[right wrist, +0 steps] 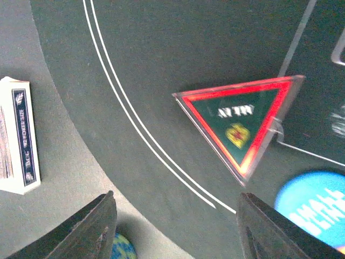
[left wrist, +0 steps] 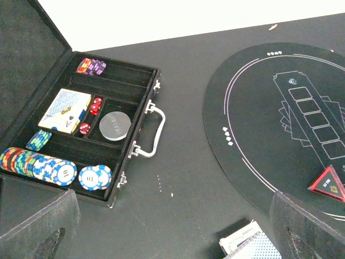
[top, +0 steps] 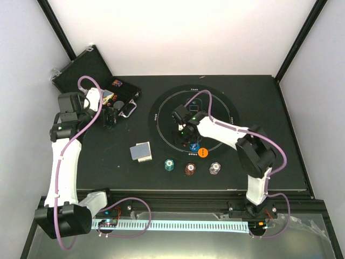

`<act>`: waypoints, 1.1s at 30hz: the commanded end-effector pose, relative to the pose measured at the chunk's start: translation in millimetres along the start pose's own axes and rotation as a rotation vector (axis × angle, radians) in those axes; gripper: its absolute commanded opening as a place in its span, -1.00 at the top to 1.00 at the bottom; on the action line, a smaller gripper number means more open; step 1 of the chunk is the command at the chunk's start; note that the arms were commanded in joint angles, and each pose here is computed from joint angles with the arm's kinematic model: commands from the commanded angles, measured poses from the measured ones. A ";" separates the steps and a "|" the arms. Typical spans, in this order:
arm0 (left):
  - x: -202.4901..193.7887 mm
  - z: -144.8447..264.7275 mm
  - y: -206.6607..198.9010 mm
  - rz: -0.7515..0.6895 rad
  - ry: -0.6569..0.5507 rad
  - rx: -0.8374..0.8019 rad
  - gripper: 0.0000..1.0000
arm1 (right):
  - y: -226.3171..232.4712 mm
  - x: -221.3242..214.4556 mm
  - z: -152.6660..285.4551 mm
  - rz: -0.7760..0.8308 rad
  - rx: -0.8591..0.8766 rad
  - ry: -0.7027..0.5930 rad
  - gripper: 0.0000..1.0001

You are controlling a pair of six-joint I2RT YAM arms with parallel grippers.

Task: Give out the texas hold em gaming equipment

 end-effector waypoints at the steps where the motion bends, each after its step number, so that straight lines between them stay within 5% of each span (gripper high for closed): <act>1: 10.0 13.1 -2.7 0.023 -0.039 -0.021 -0.97 | -17.8 -12.0 21.9 0.109 -0.115 -0.031 -0.29; 10: 11.9 10.9 -0.2 0.079 -0.024 -0.061 -0.97 | -29.8 -3.3 0.0 0.201 -0.285 -0.025 -0.25; 29: 14.9 11.6 10.3 0.147 0.008 -0.087 -0.98 | -5.7 39.5 -39.1 0.240 -0.282 -0.076 0.62; 33: 12.1 12.5 10.6 0.175 0.024 -0.111 -0.98 | 13.2 65.2 -47.4 0.253 -0.253 -0.107 0.68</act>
Point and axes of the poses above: each gripper's point midway between its finger pads, its own z axis back along the fingers, its own y axis along the line the jaws close on, x = y × z, the point moved 9 cm from there along z, back along the fingers, and after that the axes turned 4 degrees about -z, right-handed, at the moved point
